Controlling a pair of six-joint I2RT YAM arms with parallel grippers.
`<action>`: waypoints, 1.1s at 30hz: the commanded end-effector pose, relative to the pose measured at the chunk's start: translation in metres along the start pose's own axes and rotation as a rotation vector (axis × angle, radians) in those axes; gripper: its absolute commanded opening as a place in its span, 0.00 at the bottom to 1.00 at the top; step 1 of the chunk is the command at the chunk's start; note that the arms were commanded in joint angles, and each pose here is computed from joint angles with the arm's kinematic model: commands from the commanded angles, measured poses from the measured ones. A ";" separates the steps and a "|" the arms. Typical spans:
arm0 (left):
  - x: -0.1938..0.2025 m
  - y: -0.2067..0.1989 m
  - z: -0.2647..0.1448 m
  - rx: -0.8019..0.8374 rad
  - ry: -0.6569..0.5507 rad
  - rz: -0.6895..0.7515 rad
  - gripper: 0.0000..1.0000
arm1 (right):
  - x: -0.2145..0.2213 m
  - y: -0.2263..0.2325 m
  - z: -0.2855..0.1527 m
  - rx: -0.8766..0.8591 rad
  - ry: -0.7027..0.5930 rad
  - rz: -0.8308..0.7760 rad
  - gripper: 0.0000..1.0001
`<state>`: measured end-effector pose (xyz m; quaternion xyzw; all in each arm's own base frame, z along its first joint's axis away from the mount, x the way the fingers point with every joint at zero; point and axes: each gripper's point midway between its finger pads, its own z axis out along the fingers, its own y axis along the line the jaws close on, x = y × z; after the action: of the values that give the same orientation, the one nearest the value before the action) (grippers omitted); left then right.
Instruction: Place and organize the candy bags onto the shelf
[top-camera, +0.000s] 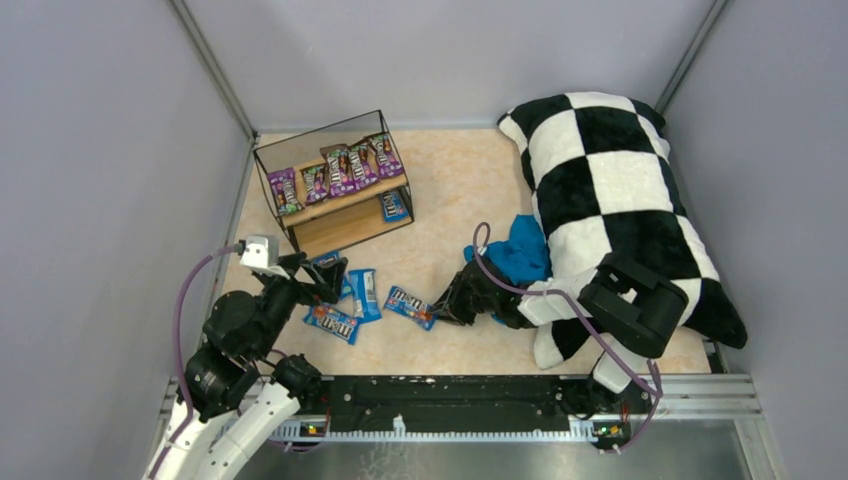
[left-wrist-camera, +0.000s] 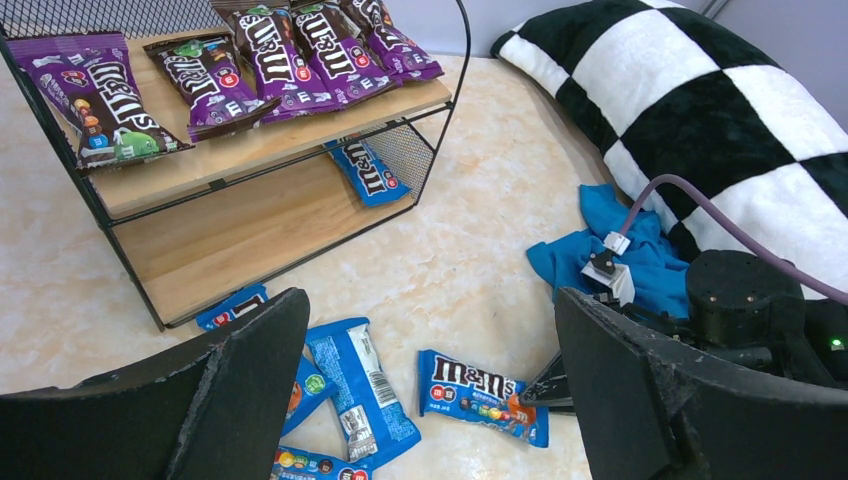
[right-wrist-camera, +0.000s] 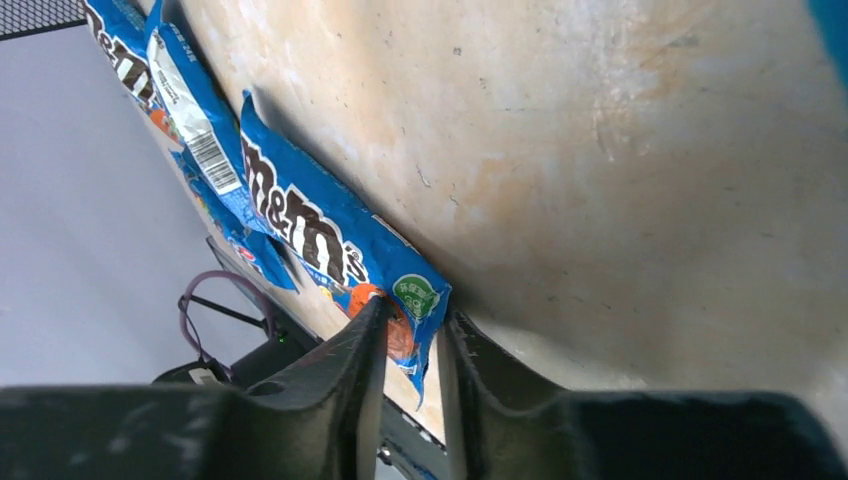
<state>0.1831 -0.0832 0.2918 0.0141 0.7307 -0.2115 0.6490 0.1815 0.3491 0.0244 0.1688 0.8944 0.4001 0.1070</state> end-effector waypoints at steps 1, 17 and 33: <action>-0.008 -0.002 0.000 0.009 -0.028 0.000 0.99 | -0.010 0.008 0.007 -0.045 -0.073 0.040 0.20; -0.009 -0.003 -0.001 0.015 -0.033 -0.002 0.98 | -0.044 0.123 -0.019 -0.378 -0.202 0.052 0.00; -0.012 -0.006 -0.005 0.036 -0.052 -0.003 0.98 | -0.127 0.198 0.050 -0.389 -0.467 0.293 0.00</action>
<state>0.1807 -0.0827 0.2942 0.0145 0.7261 -0.2157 0.6527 0.3239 0.4470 0.1431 0.2985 0.7472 0.5340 0.2597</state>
